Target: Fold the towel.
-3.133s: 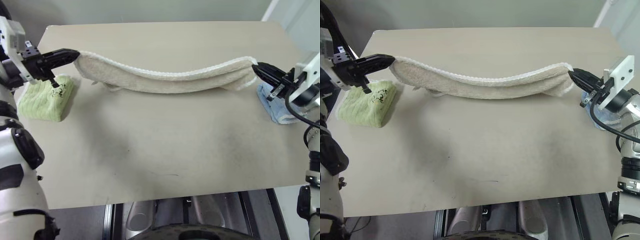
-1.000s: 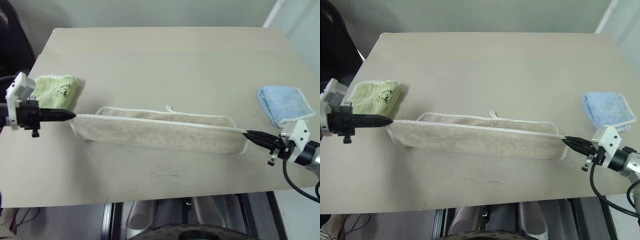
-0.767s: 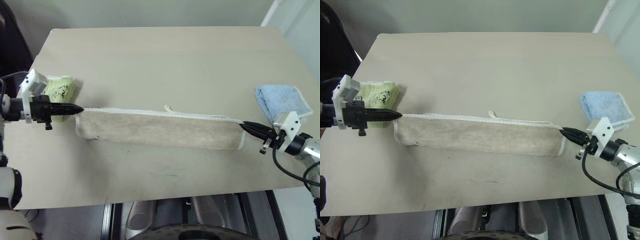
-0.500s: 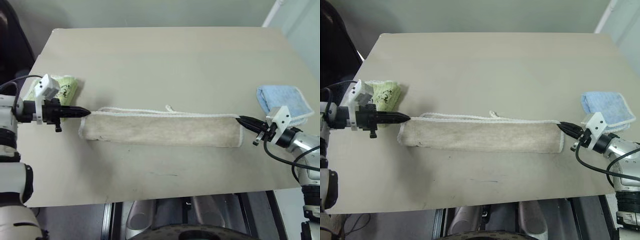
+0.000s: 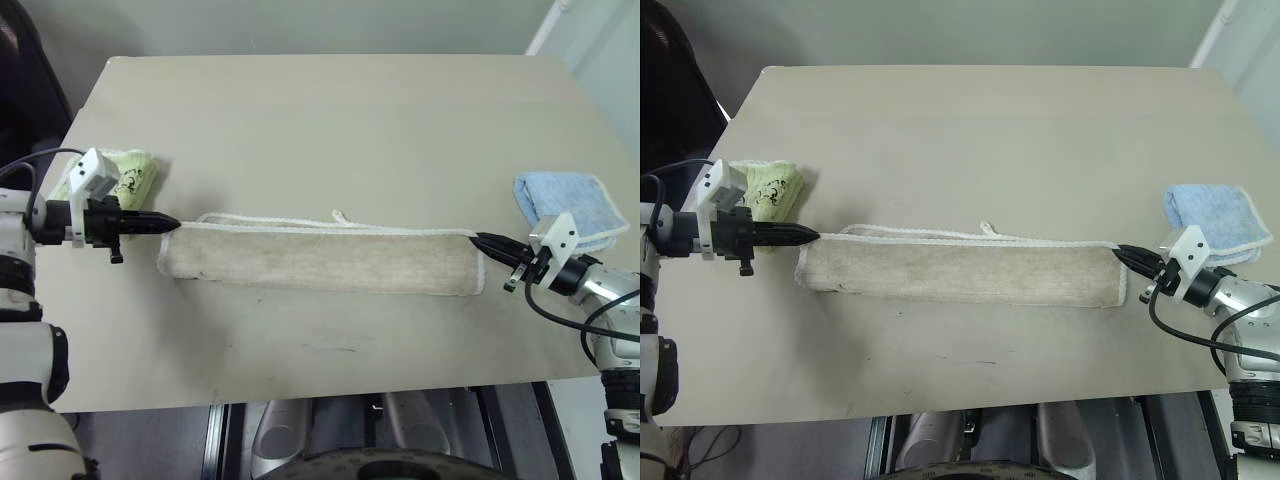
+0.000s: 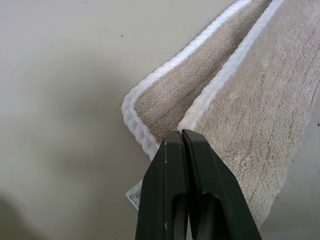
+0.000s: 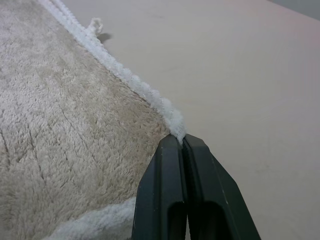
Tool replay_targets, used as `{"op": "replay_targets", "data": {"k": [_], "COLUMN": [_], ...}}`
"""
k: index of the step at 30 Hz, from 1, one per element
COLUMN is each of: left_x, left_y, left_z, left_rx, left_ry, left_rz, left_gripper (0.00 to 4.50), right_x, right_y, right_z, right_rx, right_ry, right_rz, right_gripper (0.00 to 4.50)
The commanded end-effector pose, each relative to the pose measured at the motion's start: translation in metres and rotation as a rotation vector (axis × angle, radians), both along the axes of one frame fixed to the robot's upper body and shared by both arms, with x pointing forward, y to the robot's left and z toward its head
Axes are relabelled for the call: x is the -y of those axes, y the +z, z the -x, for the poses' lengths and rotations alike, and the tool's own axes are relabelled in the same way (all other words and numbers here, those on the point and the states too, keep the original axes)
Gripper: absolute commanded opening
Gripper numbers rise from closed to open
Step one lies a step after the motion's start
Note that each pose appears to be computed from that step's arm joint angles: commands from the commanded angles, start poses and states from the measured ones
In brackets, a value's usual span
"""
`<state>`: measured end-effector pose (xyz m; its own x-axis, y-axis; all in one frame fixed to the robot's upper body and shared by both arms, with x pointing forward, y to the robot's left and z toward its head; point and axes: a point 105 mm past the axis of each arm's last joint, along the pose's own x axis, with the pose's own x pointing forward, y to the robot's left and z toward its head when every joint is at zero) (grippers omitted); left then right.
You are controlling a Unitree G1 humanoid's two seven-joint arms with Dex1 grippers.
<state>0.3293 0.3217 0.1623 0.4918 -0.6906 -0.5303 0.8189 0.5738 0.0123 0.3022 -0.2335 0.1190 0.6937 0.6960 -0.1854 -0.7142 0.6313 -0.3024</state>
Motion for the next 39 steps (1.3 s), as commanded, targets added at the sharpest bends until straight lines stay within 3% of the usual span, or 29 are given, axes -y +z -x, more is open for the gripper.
{"op": "replay_targets", "data": {"k": [1,9,11,14,21,33,35,39], "left_x": [0.002,0.002,0.022,0.034,0.038,0.015,0.013,0.015], "left_y": [0.012,0.012,0.014,0.014,0.013,0.004,0.004,0.004], "left_z": [0.002,0.002,-0.036,-0.054,-0.058,-0.036,-0.036,-0.038], "left_rx": [0.03,0.03,0.228,0.331,0.346,0.201,0.212,0.229], "left_ry": [-0.044,-0.043,0.032,0.082,0.089,0.066,0.078,0.076], "left_rz": [0.012,0.012,0.019,0.019,0.04,-0.007,-0.014,-0.014], "left_gripper": [0.05,0.05,0.05,0.05,0.05,0.05,0.05,0.05], "right_x": [0.0,0.0,0.003,0.004,0.003,0.008,0.005,0.001], "right_y": [0.011,0.011,0.013,0.013,0.013,0.01,-0.007,-0.003], "right_z": [-0.001,-0.001,-0.02,-0.031,-0.033,-0.03,-0.026,-0.025], "right_rx": [0.05,0.05,0.067,0.076,0.087,0.045,-0.115,-0.162], "right_ry": [0.009,0.009,-0.034,-0.052,-0.048,-0.066,-0.03,-0.009], "right_rz": [0.003,0.003,-0.004,-0.01,-0.016,-0.022,0.007,-0.037], "right_gripper": [0.0,0.0,0.0,0.0,0.0,0.0,0.0,0.0]}}
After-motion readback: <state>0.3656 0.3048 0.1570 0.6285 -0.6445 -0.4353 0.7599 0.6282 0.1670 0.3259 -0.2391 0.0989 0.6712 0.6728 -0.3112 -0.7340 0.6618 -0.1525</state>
